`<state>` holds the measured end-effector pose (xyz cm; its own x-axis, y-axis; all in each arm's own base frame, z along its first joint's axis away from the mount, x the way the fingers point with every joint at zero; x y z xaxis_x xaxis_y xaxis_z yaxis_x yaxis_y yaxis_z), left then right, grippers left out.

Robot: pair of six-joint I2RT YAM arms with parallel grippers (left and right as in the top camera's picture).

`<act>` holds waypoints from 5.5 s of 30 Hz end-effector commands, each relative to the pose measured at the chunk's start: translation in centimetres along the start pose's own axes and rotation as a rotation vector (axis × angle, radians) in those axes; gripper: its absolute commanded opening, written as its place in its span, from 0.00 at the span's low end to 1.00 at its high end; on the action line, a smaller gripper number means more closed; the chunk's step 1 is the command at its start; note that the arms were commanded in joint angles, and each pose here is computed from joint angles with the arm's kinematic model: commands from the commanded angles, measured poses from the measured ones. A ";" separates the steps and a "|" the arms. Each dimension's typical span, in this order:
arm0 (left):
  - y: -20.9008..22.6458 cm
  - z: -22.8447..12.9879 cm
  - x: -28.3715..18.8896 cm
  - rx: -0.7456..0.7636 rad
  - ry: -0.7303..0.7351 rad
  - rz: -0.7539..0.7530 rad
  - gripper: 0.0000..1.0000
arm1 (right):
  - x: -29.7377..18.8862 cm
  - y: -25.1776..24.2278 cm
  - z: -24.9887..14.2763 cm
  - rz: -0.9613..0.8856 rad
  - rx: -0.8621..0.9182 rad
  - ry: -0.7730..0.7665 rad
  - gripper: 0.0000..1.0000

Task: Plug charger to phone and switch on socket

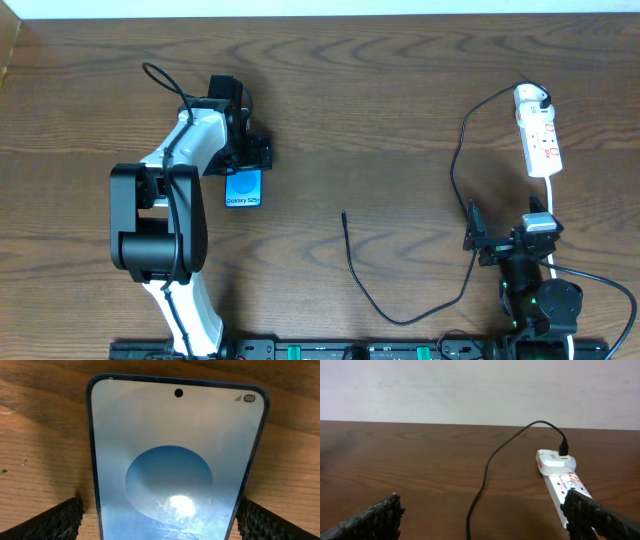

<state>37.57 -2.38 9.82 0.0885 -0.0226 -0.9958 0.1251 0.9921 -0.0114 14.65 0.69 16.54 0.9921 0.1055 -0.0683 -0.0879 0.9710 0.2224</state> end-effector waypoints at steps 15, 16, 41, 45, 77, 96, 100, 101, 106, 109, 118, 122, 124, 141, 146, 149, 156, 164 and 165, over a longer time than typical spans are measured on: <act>0.2 0.5 -0.1 -0.004 -0.008 0.002 0.98 | 0.0 0.1 -0.1 0.005 0.002 0.001 0.99; 0.2 0.5 -0.1 -0.004 -0.008 0.002 0.98 | 0.0 0.1 -0.1 0.005 0.002 0.001 0.99; 0.1 0.3 0.1 0.011 -0.003 0.002 0.98 | 0.0 0.1 -0.1 0.005 0.002 0.001 0.99; 0.1 0.2 0.2 0.011 0.001 0.002 0.99 | 0.0 0.1 -0.1 0.005 0.002 0.001 0.99; 0.1 0.2 0.2 0.011 -0.001 0.002 0.90 | 0.0 0.1 -0.1 0.005 0.002 0.001 0.99; 0.1 0.2 0.2 0.011 -0.001 0.001 0.87 | 0.0 0.1 -0.1 0.005 0.002 0.001 0.99; 0.1 0.2 0.2 0.011 -0.001 0.002 0.85 | 0.0 0.1 -0.1 0.005 0.002 0.001 0.99; 0.1 0.2 0.2 0.011 -0.001 0.002 0.84 | 0.0 0.1 -0.1 0.005 0.002 0.001 0.99; 0.1 0.2 0.2 0.011 -0.001 0.002 0.82 | 0.0 0.1 -0.1 0.005 0.002 0.001 0.99; 0.1 0.2 0.2 0.011 -0.001 0.002 0.82 | 0.0 0.1 -0.1 0.005 0.002 0.001 0.99; 0.1 0.2 0.2 0.011 -0.001 0.002 0.81 | 0.0 0.1 -0.1 0.005 0.002 0.001 0.99; 0.1 0.2 0.2 0.011 -0.001 0.002 0.76 | 0.0 0.1 -0.1 0.005 0.002 0.001 0.99; 0.1 0.2 0.2 0.011 -0.001 0.002 0.75 | 0.0 0.1 -0.1 0.005 0.002 0.001 0.99; 0.1 0.2 0.2 0.011 -0.001 0.002 0.55 | 0.0 0.1 -0.1 0.005 0.002 0.001 0.99; 0.1 0.2 0.2 0.011 -0.001 0.002 0.38 | 0.0 0.1 -0.1 0.005 0.002 0.001 0.99; 0.1 0.2 0.2 0.011 -0.001 0.002 0.29 | 0.0 0.1 -0.1 0.005 0.002 0.001 0.99; 0.1 0.2 0.2 0.011 -0.001 0.002 0.07 | 0.0 0.1 -0.1 0.005 0.002 0.001 0.99; 0.1 0.3 0.1 0.011 -0.001 0.002 0.07 | 0.0 0.1 -0.1 0.005 0.002 0.001 0.99; 0.1 0.3 0.0 0.011 -0.003 0.002 0.08 | 0.0 0.1 -0.1 0.005 0.002 0.001 0.99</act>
<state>37.66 -2.39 9.84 0.0945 -0.0230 -0.9953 0.1331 0.9911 -0.0103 14.65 0.69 16.54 0.9921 0.1051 -0.0684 -0.0876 0.9710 0.2224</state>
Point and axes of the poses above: each gripper's point midway between its finger pads, its own x axis out along the fingers, its own y axis along the line the jaws close on, z = x × y, the point moved 10 cm from there along -x, back along the fingers, and after that the axes turned 12 degrees about x, right-handed, at the moved point
